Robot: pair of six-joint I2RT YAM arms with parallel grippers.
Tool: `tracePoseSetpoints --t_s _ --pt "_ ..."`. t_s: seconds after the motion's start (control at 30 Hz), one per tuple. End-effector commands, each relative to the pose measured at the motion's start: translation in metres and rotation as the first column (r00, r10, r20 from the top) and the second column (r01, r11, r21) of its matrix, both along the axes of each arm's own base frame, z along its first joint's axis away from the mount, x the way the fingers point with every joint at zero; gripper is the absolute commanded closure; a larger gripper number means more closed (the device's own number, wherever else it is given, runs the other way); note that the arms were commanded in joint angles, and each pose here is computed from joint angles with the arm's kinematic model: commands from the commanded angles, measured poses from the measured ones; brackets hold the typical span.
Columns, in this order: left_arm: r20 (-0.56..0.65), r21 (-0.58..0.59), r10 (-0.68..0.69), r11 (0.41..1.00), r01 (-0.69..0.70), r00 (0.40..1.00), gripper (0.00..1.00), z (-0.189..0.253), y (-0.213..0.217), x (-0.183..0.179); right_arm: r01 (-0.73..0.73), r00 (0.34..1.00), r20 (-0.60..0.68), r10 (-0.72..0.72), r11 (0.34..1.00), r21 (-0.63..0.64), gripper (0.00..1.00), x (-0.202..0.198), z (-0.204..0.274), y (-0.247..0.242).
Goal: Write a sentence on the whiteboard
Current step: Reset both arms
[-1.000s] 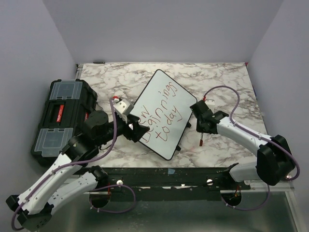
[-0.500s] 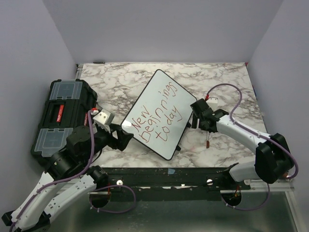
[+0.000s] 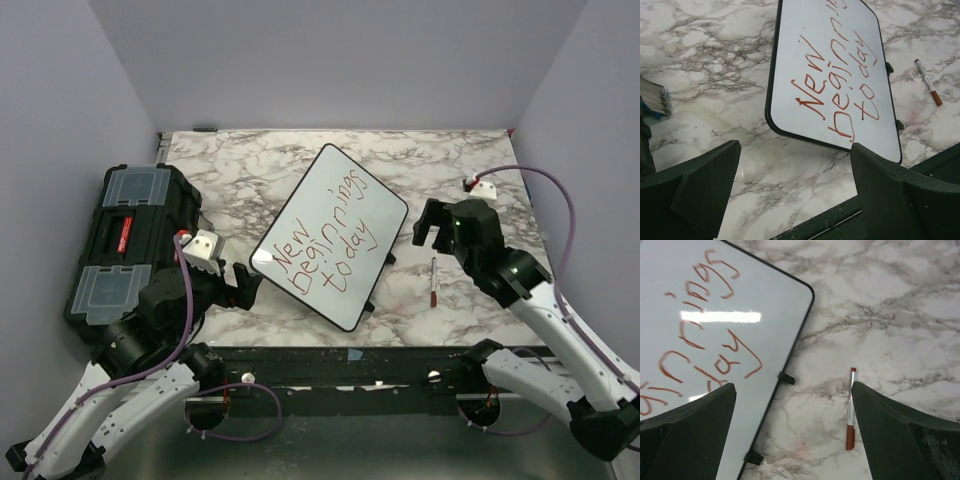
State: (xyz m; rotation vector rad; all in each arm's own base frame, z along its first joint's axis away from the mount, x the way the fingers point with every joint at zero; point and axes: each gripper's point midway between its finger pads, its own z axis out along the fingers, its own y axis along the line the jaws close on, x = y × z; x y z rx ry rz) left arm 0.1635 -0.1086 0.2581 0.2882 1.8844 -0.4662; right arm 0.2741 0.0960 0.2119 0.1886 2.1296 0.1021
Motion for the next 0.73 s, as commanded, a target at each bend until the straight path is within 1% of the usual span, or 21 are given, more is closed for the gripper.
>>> tracePoseSetpoints --t_s 0.0,0.1,0.23,0.33,0.5,0.7 --pt "-0.007 0.046 0.062 0.997 -0.062 0.998 0.07 -0.020 0.013 0.003 -0.106 0.973 0.215 0.082 0.989 0.103 0.00 -0.005 0.072 0.009" --pt "-0.002 0.059 0.067 0.996 -0.067 0.998 0.07 -0.028 0.018 0.001 -0.108 0.950 0.309 0.052 0.980 0.166 0.00 -0.014 0.099 0.004" --pt "0.025 0.034 0.046 0.998 -0.047 0.999 0.05 -0.030 0.020 -0.005 -0.100 0.935 0.355 0.015 0.970 0.223 0.00 -0.025 0.116 -0.004" --pt "0.068 -0.003 0.035 0.999 -0.035 0.997 0.02 -0.022 0.021 -0.009 -0.101 0.934 0.358 0.004 0.962 0.253 0.00 -0.033 0.116 -0.006" --pt "0.114 -0.053 0.025 0.998 -0.019 0.993 0.01 -0.016 0.022 -0.014 -0.103 0.931 0.365 -0.006 0.955 0.278 0.00 -0.044 0.111 -0.011" --pt "0.129 -0.074 0.044 0.997 -0.034 0.991 0.02 -0.013 0.026 -0.014 -0.028 0.929 0.362 -0.080 0.958 0.286 0.00 -0.045 0.103 -0.025"
